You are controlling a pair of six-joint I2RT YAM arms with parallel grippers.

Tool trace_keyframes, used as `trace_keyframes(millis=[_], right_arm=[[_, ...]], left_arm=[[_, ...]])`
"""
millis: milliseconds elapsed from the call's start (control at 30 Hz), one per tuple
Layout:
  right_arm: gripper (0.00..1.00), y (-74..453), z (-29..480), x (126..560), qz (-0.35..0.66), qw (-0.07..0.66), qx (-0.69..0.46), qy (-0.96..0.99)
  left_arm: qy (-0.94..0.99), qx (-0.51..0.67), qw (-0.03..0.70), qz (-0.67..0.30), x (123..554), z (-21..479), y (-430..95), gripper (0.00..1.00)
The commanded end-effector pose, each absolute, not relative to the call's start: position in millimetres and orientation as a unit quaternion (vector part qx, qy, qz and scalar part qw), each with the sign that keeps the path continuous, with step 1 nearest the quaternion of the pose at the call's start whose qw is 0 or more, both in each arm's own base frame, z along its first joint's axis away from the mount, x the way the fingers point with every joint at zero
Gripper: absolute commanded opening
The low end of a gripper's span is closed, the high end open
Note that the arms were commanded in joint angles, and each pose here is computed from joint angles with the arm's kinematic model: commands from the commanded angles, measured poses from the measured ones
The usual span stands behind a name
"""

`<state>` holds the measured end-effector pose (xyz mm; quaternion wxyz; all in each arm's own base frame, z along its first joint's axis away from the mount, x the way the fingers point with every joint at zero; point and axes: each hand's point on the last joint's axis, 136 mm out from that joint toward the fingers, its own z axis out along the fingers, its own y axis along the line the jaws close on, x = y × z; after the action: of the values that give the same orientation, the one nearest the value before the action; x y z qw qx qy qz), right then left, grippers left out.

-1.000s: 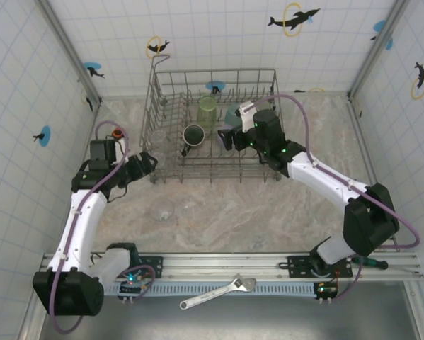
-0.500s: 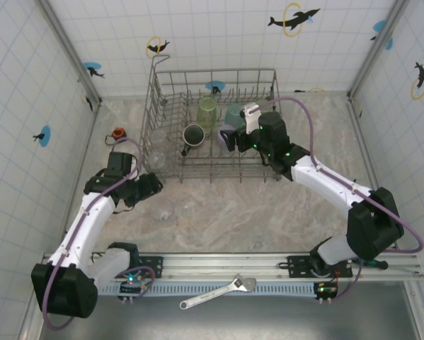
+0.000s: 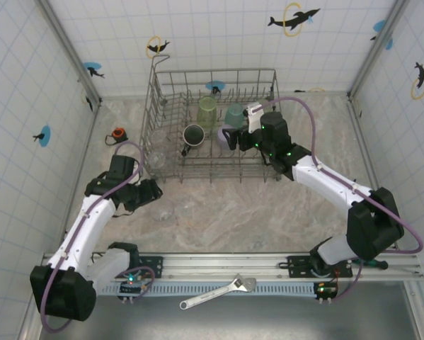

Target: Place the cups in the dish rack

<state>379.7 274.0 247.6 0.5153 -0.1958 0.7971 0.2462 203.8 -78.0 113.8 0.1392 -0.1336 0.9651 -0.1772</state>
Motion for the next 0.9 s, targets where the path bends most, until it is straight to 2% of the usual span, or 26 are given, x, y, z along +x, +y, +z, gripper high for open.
trace_keyframes(millis=[0, 100, 300, 367, 467, 733, 767, 867], right_arm=[[1.00, 271, 253, 386, 0.250, 0.527, -0.182, 0.791], [1.00, 271, 253, 389, 0.253, 0.525, -0.177, 0.793], [1.00, 270, 251, 391, 0.255, 0.527, -0.173, 0.792], [1.00, 269, 249, 391, 0.255, 0.525, -0.171, 0.794], [1.00, 267, 246, 393, 0.256, 0.522, -0.168, 0.796], [1.00, 262, 242, 393, 0.262, 0.518, -0.160, 0.798], [1.00, 261, 241, 393, 0.263, 0.517, -0.159, 0.799], [1.00, 261, 241, 393, 0.267, 0.516, -0.155, 0.799]], left_arm=[[0.971, -0.118, 0.121, -0.169, 192, 113, -77, 0.73], [0.972, -0.107, 0.117, -0.176, 190, 117, -80, 0.72], [0.976, -0.096, 0.093, -0.174, 181, 108, -81, 0.54], [0.976, -0.095, 0.087, -0.174, 179, 105, -82, 0.45], [0.978, -0.093, 0.081, -0.170, 177, 100, -82, 0.42], [0.985, -0.081, 0.061, -0.141, 169, 83, -79, 0.40], [0.986, -0.079, 0.060, -0.135, 169, 82, -78, 0.39], [0.987, -0.076, 0.058, -0.126, 169, 78, -79, 0.27]])
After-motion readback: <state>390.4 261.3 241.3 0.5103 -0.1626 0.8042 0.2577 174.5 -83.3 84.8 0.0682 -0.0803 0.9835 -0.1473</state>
